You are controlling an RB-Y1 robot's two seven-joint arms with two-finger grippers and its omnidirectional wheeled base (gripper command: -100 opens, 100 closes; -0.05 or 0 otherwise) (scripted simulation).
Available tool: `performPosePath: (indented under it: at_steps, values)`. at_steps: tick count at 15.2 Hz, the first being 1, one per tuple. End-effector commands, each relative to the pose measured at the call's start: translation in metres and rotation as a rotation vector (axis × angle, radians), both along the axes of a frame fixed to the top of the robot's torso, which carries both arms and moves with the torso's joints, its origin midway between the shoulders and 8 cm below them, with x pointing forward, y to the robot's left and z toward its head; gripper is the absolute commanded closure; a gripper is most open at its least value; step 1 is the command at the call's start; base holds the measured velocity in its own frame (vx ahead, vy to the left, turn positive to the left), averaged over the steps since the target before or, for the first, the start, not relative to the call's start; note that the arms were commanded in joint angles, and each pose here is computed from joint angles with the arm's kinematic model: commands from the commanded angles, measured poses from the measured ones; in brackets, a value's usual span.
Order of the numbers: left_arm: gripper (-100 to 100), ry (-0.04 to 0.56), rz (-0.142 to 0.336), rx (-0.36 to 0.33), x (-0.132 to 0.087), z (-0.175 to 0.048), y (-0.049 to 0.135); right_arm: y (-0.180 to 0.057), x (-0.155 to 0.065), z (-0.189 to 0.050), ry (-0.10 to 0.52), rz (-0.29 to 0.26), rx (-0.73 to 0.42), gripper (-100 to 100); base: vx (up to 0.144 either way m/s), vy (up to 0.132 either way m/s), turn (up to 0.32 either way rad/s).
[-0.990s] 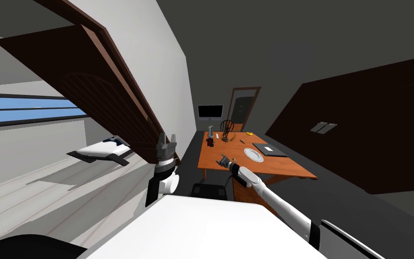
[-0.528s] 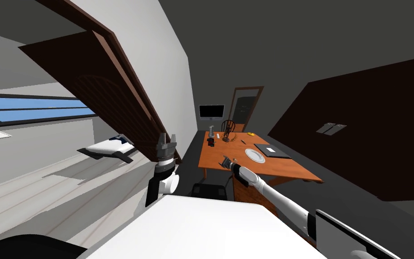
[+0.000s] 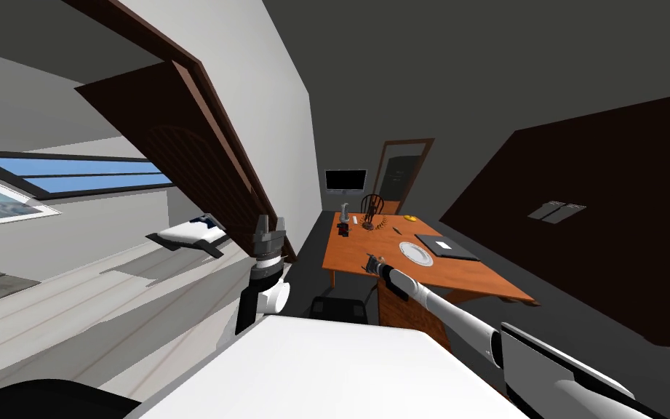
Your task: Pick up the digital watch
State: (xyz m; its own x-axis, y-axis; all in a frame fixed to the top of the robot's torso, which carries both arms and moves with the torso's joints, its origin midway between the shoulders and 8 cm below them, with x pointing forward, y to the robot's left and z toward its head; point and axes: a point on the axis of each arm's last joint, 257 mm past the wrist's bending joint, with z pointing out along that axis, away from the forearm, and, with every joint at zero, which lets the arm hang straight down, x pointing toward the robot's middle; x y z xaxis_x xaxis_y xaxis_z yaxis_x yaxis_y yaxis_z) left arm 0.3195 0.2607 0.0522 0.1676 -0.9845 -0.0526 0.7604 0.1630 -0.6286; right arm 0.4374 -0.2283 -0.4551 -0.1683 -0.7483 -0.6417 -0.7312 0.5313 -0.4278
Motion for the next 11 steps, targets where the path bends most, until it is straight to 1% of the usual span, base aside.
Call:
performPosePath:
  at_steps: [1, 9, 10, 11]
  values:
    - [0, 0.000, 0.000, 0.000, 0.000, 0.000, 0.000, -0.017, 0.001, -0.008, -0.006, 0.024, -0.075, -100, -0.017, -0.009, 0.057]
    - [0, 0.000, 0.000, 0.000, 0.000, 0.000, 0.000, -0.017, 0.001, -0.008, -0.006, 0.024, -0.075, -100, 0.001, 0.000, -0.002]
    - [0, 0.000, 0.000, 0.000, 0.000, 0.000, 0.000, -0.036, 0.007, -0.002, -0.024, 0.017, -0.111, -100, -0.017, -0.008, 0.054]
    - [0, 0.000, 0.000, 0.000, 0.000, 0.000, 0.000, -0.041, 0.009, 0.000, -0.029, 0.013, -0.119, -100, -0.039, -0.020, 0.129]
